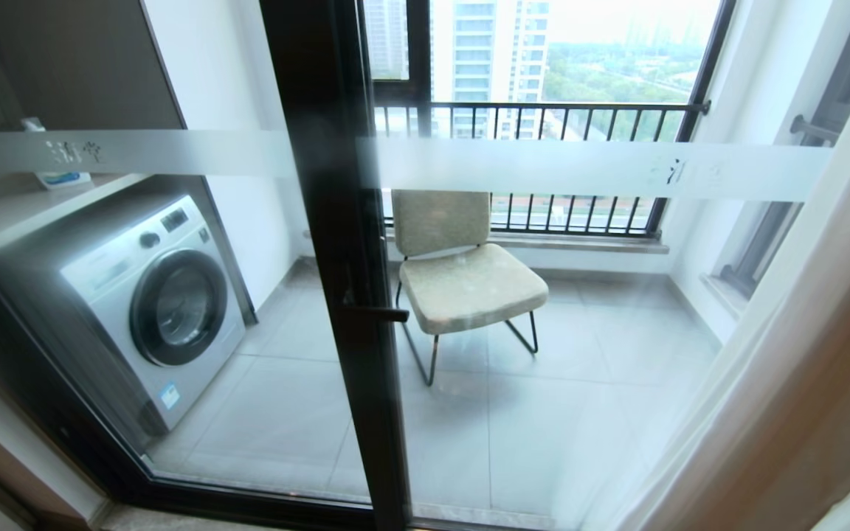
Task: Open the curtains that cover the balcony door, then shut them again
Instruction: Pull the inner curtains open on both sides
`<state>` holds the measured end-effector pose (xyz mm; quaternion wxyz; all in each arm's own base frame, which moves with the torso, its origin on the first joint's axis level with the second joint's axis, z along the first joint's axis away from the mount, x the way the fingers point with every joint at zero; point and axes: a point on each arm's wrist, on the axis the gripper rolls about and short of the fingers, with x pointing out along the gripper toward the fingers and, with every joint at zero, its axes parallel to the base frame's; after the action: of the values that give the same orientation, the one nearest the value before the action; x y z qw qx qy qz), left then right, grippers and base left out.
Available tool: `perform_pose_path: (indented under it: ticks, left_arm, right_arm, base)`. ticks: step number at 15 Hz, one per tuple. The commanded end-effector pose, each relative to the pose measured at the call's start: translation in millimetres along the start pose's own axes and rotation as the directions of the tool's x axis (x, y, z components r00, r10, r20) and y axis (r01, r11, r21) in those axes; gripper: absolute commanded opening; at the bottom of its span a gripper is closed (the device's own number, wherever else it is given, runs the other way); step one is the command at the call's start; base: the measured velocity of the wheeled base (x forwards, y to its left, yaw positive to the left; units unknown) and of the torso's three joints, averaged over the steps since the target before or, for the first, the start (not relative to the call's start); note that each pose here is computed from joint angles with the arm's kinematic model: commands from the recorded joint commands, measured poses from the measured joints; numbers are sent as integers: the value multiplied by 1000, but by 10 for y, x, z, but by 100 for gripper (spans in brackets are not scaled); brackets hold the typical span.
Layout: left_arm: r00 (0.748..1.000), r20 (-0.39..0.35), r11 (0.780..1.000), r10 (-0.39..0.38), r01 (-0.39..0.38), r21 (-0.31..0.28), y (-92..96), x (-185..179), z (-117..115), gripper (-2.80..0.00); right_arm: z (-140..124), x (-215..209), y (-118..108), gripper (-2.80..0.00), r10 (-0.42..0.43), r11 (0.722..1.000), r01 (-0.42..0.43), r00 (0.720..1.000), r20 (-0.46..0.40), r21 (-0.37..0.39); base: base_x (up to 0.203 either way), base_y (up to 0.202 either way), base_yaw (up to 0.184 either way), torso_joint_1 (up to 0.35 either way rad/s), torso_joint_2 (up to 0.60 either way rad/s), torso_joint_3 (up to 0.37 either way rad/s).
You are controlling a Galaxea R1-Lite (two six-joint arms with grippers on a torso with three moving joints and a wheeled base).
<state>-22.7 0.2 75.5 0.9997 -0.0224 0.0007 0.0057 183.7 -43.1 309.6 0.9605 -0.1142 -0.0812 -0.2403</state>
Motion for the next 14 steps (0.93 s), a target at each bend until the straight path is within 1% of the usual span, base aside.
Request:
perform_pose_path:
  ticks: [1,4,14]
  left_arm:
    - [1000,0,1000,0,0,-2,0,0,0,-280]
    - [1000,0,1000,1,-1,-3,0,0,0,-280]
    - [1000,0,1000,1,-1,-3,0,0,0,-280]
  right_arm:
    - [-3,15,0,-280,-4,1000,4,1000,-1,8]
    - [-18,23,-32,-280,-21,1000,21,1000,-7,6]
    - [-74,14,-24,-280,-18,1000,18,1000,-25,10]
  base:
    - [0,-188,0,7,4,7]
    - [0,-190,-1,2,1,3]
    - [0,-191,0,3,3,1]
